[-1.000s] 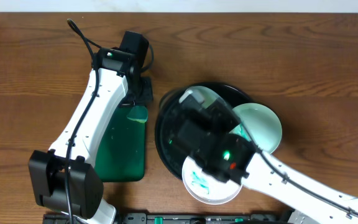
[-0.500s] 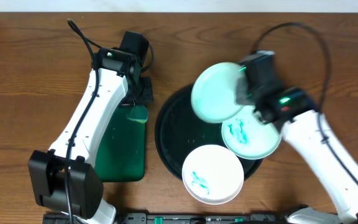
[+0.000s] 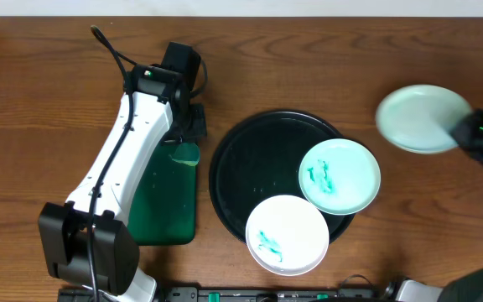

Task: Clean dirty plates on tray and stack at the side
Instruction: 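Carry the plate right and set it on the table with the right gripper, then open the right gripper, release the plate and withdraw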

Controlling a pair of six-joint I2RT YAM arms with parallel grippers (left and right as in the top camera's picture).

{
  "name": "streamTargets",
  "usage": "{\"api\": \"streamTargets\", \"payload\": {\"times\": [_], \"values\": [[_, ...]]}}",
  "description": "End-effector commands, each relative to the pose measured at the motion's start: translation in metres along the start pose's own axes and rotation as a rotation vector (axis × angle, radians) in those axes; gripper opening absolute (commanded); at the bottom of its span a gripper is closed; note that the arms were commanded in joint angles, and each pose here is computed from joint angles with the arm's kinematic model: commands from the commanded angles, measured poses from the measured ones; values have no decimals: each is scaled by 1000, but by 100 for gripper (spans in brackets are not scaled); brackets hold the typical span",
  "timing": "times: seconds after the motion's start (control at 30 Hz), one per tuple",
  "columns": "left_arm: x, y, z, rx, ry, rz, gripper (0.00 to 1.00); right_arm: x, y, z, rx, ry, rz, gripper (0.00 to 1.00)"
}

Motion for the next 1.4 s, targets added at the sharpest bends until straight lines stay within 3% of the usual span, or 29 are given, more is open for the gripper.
{"api": "streamTargets", "payload": {"times": [0.0,0.17,0.67,0.83,1.03,1.2,1.23,1.27,1.3,1.37], "values": [[1,1,2,-16,2,-2,7,-13,2,-47,-114,-54,41,1],[0,1,2,-16,3,0,7,-39,-3,-87,-217,-94,117,1],[0,0,2,-16,5,3,7,-113,-34,-92,-205,-105,351,1],[0,0,2,-16,5,3,7,-110,-37,-90,-201,-105,365,25],[0,0,2,-16,5,3,8,-89,-29,-81,-189,-92,348,29],[0,0,2,-17,5,3,7,-43,-6,-50,-90,21,215,35],[0,0,2,-19,5,3,7,-32,-2,-40,-45,60,183,39],[0,0,2,-20,5,2,7,-17,3,-27,31,119,139,49],[0,0,2,-20,5,2,7,2,6,-9,132,193,83,70],[0,0,2,-20,5,2,7,26,5,15,256,268,18,75]]}}
Point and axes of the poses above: each gripper's point midway between its finger pads, its own x axis back along the fingers, its own z axis along the line the jaws close on, y = z × x, the point moved 5 cm from there along x, back along the fingers, and after that the axes turned 14 degrees about x, right-handed, at the moved point
